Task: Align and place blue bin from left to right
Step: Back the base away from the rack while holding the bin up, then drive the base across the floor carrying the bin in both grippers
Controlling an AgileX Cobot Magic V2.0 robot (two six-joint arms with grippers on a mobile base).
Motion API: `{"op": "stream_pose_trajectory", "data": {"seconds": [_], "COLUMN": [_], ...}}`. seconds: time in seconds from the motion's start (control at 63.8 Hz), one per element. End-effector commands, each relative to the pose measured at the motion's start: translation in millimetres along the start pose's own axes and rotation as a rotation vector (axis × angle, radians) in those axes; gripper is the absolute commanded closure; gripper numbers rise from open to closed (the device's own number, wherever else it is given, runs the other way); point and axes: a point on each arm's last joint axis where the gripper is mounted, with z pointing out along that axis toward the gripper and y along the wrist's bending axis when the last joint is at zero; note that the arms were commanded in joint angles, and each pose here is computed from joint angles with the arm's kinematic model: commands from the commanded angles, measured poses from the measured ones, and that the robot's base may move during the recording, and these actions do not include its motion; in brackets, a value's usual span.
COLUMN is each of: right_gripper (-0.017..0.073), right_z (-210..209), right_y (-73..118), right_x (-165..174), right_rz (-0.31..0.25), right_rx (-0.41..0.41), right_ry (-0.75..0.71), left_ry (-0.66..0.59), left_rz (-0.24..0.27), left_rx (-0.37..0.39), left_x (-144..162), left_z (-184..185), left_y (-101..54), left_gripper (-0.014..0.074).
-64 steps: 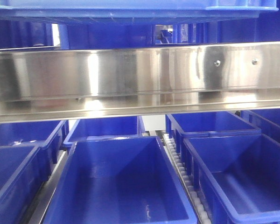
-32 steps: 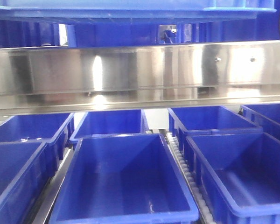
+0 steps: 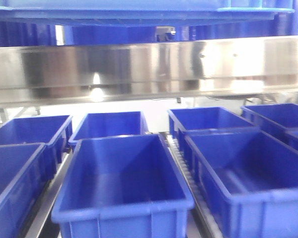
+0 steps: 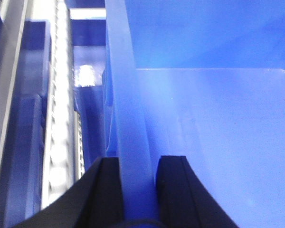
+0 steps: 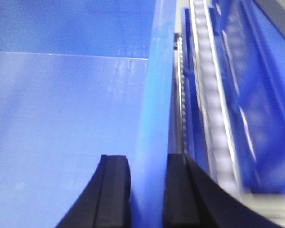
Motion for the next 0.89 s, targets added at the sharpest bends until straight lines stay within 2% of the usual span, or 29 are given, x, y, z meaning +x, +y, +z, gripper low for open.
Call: {"op": "stream_pose_trajectory", "data": {"seconds": [0.0, 0.878], "right_gripper": [0.0633, 0.0633], "right_z": [-19.9, -19.9], "right_y": [-0.7, -0.7], "right_x": [-11.7, -11.7], "right_rz": [-0.030, -0.030], "right_rx": [-0.009, -0.009], "right_ry": [-0.118, -0.118], "left_ry": [-0.114, -0.114], "left_rz": [0.011, 0.011], "left_rx": [0.023, 0.023], "left_x": [-11.7, -11.7], "left_z": [-15.8, -15.8], "left_y": [-1.5, -1.5], "left_gripper": [0.0610, 0.0610]}}
